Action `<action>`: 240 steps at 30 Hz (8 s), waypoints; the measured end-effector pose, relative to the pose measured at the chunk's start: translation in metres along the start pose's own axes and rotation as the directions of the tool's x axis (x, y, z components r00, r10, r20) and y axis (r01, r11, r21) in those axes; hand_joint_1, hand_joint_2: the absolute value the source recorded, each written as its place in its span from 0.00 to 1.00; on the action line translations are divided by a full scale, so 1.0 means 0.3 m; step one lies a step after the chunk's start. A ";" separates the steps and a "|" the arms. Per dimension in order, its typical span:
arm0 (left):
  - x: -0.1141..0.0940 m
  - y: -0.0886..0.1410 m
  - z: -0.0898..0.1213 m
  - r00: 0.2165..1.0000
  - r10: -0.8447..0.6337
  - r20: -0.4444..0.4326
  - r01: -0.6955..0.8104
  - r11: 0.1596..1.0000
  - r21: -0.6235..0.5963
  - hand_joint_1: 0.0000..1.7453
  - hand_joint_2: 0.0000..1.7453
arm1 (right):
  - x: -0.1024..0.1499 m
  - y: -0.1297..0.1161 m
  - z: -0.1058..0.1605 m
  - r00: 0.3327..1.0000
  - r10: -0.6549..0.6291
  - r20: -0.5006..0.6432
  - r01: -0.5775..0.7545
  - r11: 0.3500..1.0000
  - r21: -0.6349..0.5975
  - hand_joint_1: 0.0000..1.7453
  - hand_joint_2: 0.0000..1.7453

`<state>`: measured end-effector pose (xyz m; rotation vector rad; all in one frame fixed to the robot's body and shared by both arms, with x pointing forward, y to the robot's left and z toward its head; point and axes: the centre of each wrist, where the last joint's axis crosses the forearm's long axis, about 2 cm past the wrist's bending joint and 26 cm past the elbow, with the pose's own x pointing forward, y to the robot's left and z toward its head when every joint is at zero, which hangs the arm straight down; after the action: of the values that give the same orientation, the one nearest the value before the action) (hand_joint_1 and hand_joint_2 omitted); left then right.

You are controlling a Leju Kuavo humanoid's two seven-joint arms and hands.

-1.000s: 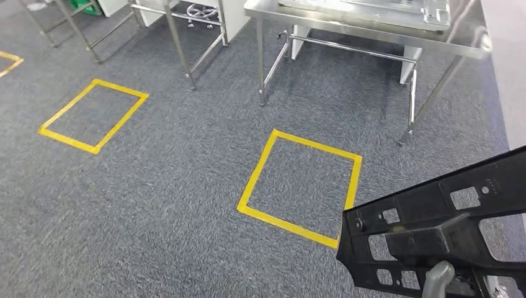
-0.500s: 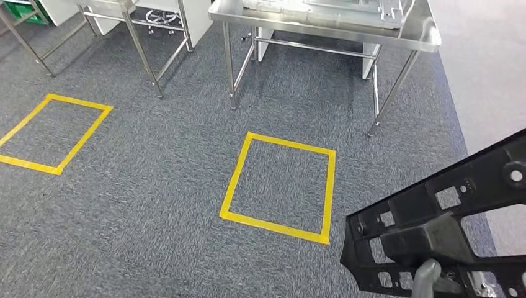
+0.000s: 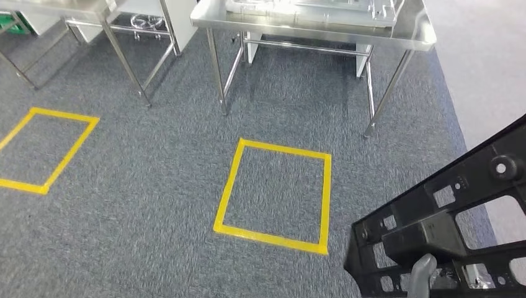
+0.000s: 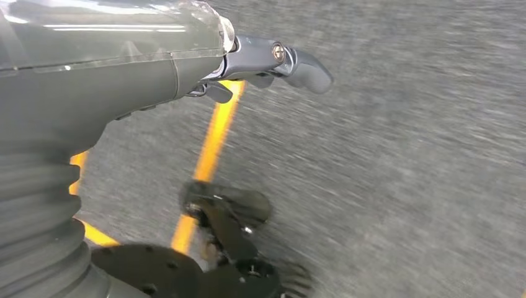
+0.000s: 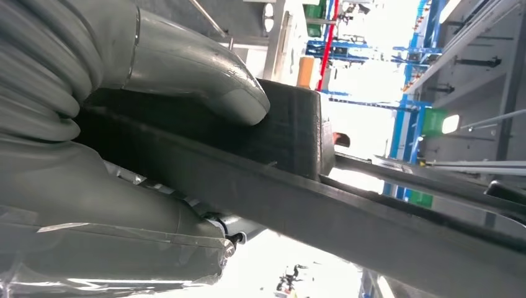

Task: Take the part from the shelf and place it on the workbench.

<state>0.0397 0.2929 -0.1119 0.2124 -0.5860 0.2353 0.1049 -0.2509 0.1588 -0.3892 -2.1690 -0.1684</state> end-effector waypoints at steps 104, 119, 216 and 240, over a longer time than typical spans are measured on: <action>0.024 0.020 -0.016 0.986 -0.167 -0.008 0.165 0.981 -0.098 0.00 1.00 | -0.184 -0.131 -0.498 0.844 0.534 0.042 -0.517 0.833 -0.198 1.00 1.00; 0.041 0.008 -0.024 0.981 -0.193 0.004 0.192 0.973 -0.125 0.00 1.00 | -0.205 -0.195 -0.652 0.779 0.627 0.030 -0.616 0.772 -0.155 1.00 1.00; 0.096 -0.029 -0.045 0.973 -0.227 0.031 0.229 0.952 -0.205 0.00 0.00 | -0.534 0.367 -0.860 0.090 0.797 0.598 -0.956 -0.100 0.277 0.00 0.00; 0.095 -0.028 -0.045 0.981 -0.191 0.031 0.193 0.957 -0.215 0.00 0.00 | -0.528 0.286 -0.796 0.144 0.870 0.471 -0.979 0.055 0.197 0.00 0.00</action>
<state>0.0720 0.2931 -0.1077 0.0583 -0.5916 -0.0191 0.4034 -0.2663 0.1692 -1.5311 -1.5761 1.2405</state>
